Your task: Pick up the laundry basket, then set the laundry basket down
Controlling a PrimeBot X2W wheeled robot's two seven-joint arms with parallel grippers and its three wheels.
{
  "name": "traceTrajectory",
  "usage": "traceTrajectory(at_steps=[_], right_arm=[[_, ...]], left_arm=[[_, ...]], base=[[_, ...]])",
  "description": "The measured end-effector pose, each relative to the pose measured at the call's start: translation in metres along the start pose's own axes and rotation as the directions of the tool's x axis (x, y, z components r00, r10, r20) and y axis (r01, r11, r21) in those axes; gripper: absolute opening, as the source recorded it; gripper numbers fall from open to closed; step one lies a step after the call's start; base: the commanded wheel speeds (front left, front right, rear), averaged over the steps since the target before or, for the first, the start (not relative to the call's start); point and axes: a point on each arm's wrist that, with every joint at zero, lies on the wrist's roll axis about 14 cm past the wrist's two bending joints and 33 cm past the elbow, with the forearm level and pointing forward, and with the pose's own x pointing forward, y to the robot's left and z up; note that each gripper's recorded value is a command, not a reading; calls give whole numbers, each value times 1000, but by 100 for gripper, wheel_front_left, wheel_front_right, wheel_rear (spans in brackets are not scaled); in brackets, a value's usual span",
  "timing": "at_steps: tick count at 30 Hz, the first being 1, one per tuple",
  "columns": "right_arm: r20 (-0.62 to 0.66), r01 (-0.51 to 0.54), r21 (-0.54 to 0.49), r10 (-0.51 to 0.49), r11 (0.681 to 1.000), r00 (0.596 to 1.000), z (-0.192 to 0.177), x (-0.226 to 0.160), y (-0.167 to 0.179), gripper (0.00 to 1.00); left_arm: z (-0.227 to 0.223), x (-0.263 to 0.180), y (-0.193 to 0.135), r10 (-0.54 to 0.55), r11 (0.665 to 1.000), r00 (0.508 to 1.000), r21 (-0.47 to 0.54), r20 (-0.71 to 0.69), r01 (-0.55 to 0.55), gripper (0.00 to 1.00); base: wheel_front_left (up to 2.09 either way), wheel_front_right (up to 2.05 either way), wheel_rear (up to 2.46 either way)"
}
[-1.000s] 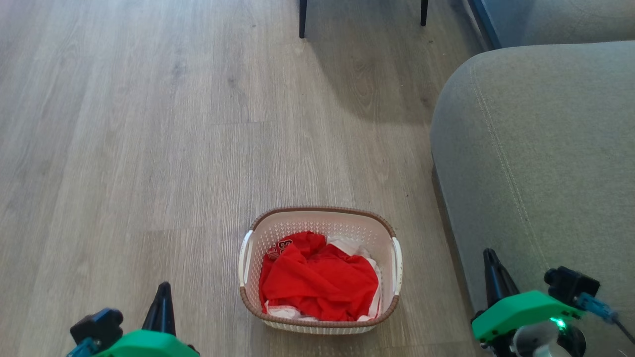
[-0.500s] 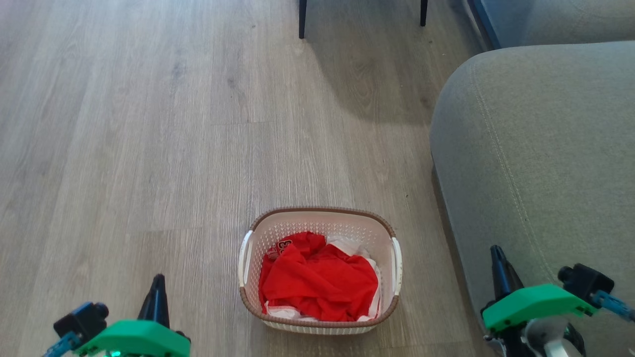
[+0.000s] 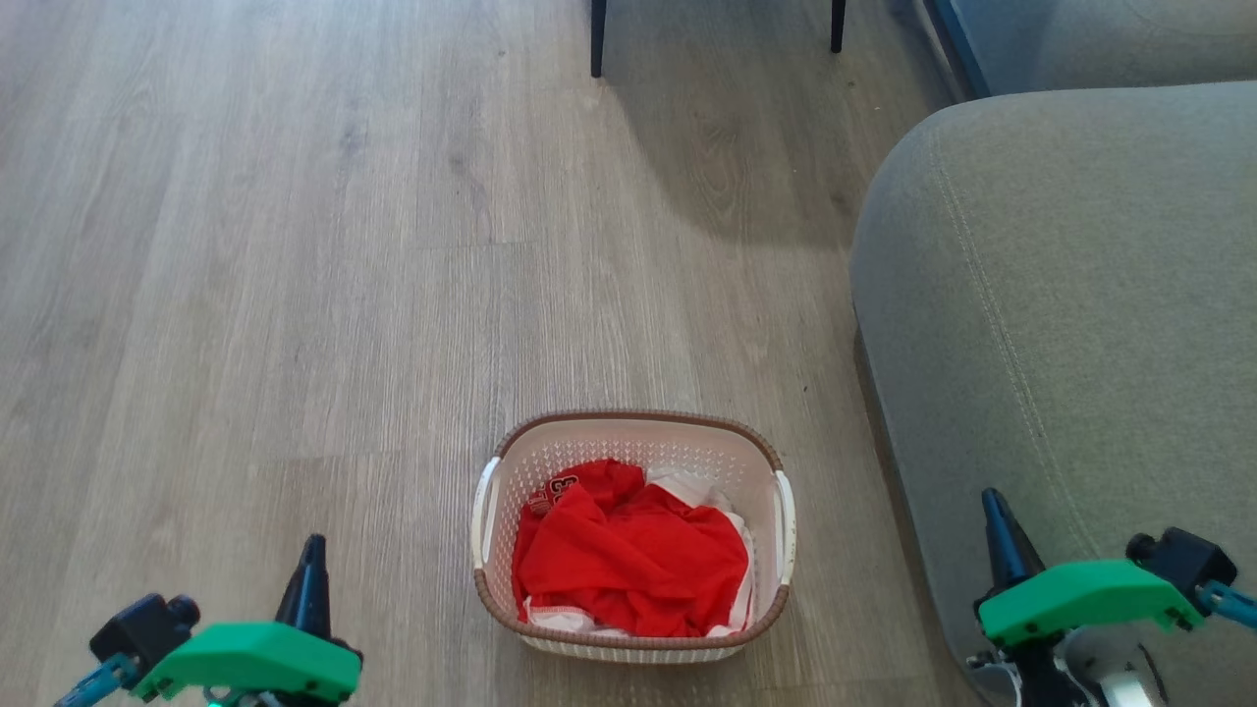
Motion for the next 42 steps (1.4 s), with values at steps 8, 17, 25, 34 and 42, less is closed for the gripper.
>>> traceTrajectory(at_steps=[8,17,25,34,42], right_arm=[[13,3,84,-4,996,1000,7,3,0,0],[18,14,176,-17,984,1000,12,4,-4,0],[20,21,260,-27,966,999,15,4,-7,0],[29,24,343,-36,939,999,20,3,-11,0],[41,2,423,-22,906,999,27,8,-6,0]], left_arm=[[7,6,-3,-9,996,1000,-93,9,10,0],[9,8,-7,-28,980,1000,-197,2,28,0],[16,13,-9,-37,956,999,-289,13,40,0],[19,16,-15,-62,924,998,-376,15,64,0],[23,18,-16,-72,885,997,-459,21,74,0]], base=[[0,0,0],[0,0,0],[0,0,0],[0,0,0],[0,0,0]])
